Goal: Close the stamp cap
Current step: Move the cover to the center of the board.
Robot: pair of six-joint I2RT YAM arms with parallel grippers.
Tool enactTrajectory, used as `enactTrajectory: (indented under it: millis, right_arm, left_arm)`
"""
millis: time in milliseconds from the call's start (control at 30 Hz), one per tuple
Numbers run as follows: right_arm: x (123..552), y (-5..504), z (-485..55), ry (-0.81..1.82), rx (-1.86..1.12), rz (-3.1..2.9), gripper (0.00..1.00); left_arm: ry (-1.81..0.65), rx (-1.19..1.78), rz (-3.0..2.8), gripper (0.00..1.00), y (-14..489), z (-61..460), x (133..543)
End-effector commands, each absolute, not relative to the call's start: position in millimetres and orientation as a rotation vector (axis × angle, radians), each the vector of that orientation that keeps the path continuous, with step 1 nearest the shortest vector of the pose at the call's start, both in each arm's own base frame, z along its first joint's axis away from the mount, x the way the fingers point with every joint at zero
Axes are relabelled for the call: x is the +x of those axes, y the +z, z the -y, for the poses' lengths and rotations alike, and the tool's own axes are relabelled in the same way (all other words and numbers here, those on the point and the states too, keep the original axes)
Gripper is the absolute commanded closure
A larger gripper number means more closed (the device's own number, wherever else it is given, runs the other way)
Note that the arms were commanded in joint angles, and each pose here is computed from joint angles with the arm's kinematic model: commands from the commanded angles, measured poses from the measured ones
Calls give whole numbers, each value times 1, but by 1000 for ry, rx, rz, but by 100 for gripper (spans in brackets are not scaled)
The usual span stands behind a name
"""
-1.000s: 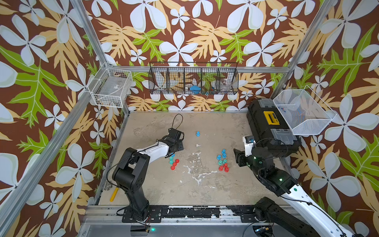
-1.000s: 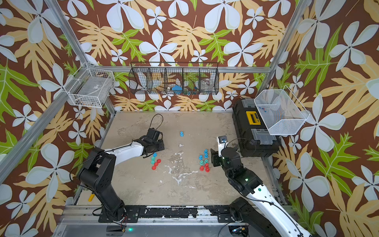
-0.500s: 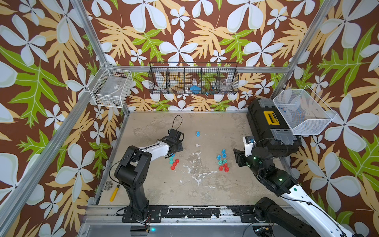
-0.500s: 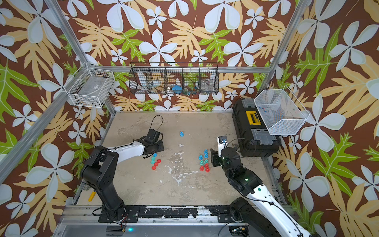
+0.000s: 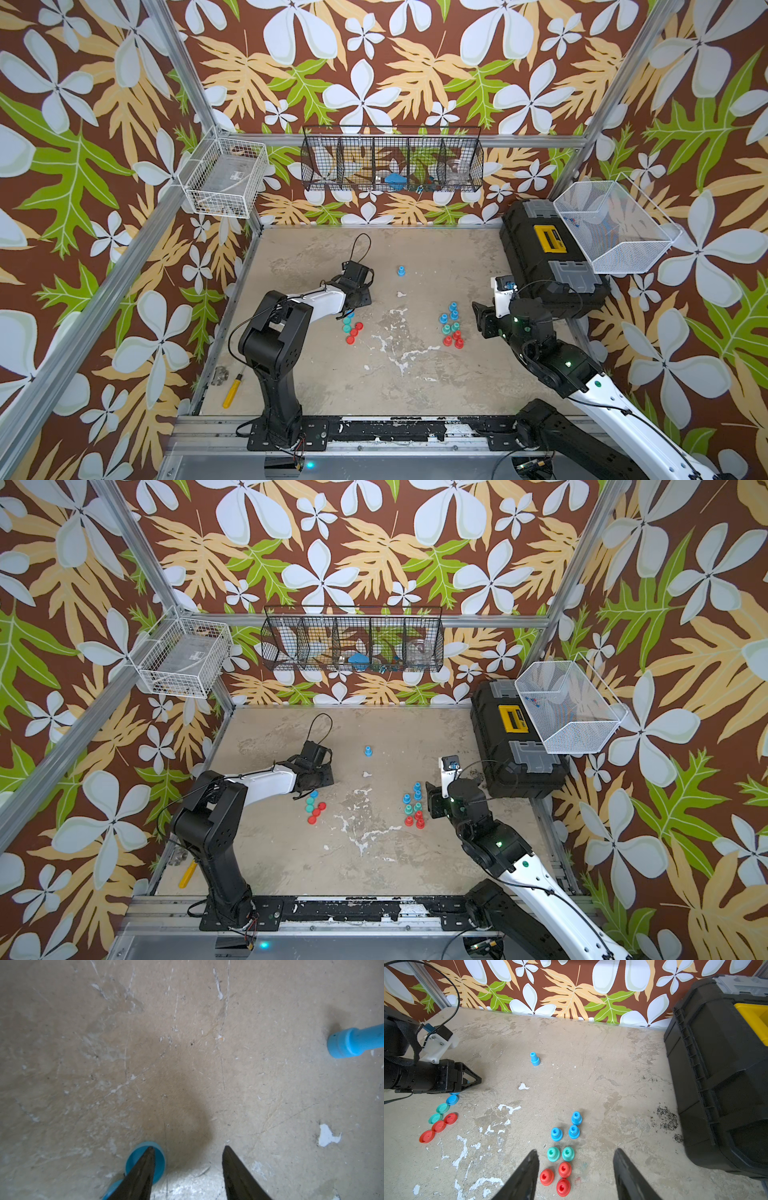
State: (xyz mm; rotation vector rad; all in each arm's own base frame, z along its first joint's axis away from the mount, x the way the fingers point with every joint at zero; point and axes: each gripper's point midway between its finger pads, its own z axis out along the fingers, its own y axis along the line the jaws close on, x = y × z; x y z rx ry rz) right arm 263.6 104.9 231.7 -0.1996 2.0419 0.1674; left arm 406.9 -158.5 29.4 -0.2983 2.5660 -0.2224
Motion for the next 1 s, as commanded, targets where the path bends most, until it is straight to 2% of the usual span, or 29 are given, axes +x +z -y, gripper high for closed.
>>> enactTrajectory:
  millis: [0,200,533,967]
  right_arm:
    - [265,235,-106,176,-191,-2030,42]
    - [265,235,-107,183,-191,-2029,42]
    - [264,236,-107,189,-193,-2028,43]
    - [264,237,-108,195,-195,-2024,43]
  left_arm:
    - [-207,-282,-2578,46,28,157,406]
    - [-224,-261,-2602,47,23,162,397]
    - [-237,-157,-2636,47,11,198,378]
    - [-272,78,-2646,48,10,284,355]
